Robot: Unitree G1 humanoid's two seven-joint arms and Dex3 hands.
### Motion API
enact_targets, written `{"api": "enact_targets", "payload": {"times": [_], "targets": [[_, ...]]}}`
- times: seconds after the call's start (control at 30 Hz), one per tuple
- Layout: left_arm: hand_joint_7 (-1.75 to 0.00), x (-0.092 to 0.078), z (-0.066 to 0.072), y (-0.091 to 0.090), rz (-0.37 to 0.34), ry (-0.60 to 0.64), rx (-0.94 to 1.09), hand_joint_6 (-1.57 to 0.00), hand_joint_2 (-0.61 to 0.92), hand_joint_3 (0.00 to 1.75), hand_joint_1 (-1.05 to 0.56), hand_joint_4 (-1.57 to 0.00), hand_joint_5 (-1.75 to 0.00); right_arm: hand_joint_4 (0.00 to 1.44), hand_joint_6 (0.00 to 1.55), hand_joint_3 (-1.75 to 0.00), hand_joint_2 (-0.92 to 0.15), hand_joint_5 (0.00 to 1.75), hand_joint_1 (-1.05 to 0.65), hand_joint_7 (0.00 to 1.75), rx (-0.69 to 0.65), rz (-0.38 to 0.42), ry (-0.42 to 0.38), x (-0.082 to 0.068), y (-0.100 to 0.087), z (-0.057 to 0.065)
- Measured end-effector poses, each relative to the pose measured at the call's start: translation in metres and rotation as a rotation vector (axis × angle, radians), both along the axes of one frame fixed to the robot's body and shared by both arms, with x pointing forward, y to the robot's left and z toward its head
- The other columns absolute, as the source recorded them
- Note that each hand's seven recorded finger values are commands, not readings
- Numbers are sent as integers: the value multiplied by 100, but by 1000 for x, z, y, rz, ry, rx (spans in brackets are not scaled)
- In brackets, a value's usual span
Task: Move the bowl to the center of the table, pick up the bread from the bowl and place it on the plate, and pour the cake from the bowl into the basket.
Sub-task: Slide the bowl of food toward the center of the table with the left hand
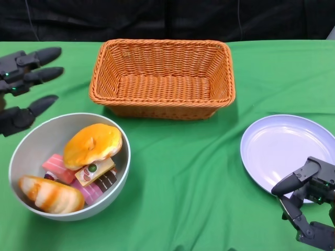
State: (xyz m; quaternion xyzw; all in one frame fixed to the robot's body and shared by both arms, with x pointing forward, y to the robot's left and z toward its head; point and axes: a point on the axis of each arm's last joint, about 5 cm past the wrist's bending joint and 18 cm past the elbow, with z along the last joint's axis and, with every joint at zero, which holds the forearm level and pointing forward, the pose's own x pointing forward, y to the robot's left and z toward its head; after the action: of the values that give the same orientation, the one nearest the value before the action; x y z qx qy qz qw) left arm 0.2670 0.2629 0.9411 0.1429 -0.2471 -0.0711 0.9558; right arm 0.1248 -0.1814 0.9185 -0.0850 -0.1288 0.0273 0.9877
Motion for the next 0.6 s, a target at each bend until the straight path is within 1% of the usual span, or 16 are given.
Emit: {"api": "enact_targets", "payload": {"times": [0.1,0.17,0.37,0.4,0.47,0.5,0.53,0.6], "targets": [[0,5,1,7,70,113,82,-42,92,54,-81,-46,0,81,79,-74,-62,151,-19,112,1,1,1,0,1,0],[0,6,0,11,106,169,110,-40,92,56,-81,-44,0,81,79,-75,-63,151,-18,112,2,0,1,0,1,0],[0,7,-2,10,118,197,122,-40,92,57,-81,-43,0,81,79,-75,-62,150,-18,112,3,0,-1,1,1,0],[0,10,-3,9,127,220,134,-33,92,60,-82,-34,0,82,80,-75,-62,151,-19,112,3,-2,0,0,1,0],[0,17,-5,12,189,345,187,-29,92,63,-83,-30,0,82,80,-75,-62,151,-19,112,5,3,-4,2,2,0],[-1,19,-8,14,228,409,207,-30,92,63,-81,-34,-3,82,80,-75,-62,151,-19,112,6,1,-4,2,2,0],[-1,21,-11,16,261,458,217,-29,92,62,-80,-35,-3,83,80,-75,-61,151,-20,112,7,-1,-2,2,2,0],[0,24,-14,16,296,528,235,-27,92,62,-80,-33,-2,83,81,-76,-61,152,-20,112,8,-1,-3,2,3,0]]}}
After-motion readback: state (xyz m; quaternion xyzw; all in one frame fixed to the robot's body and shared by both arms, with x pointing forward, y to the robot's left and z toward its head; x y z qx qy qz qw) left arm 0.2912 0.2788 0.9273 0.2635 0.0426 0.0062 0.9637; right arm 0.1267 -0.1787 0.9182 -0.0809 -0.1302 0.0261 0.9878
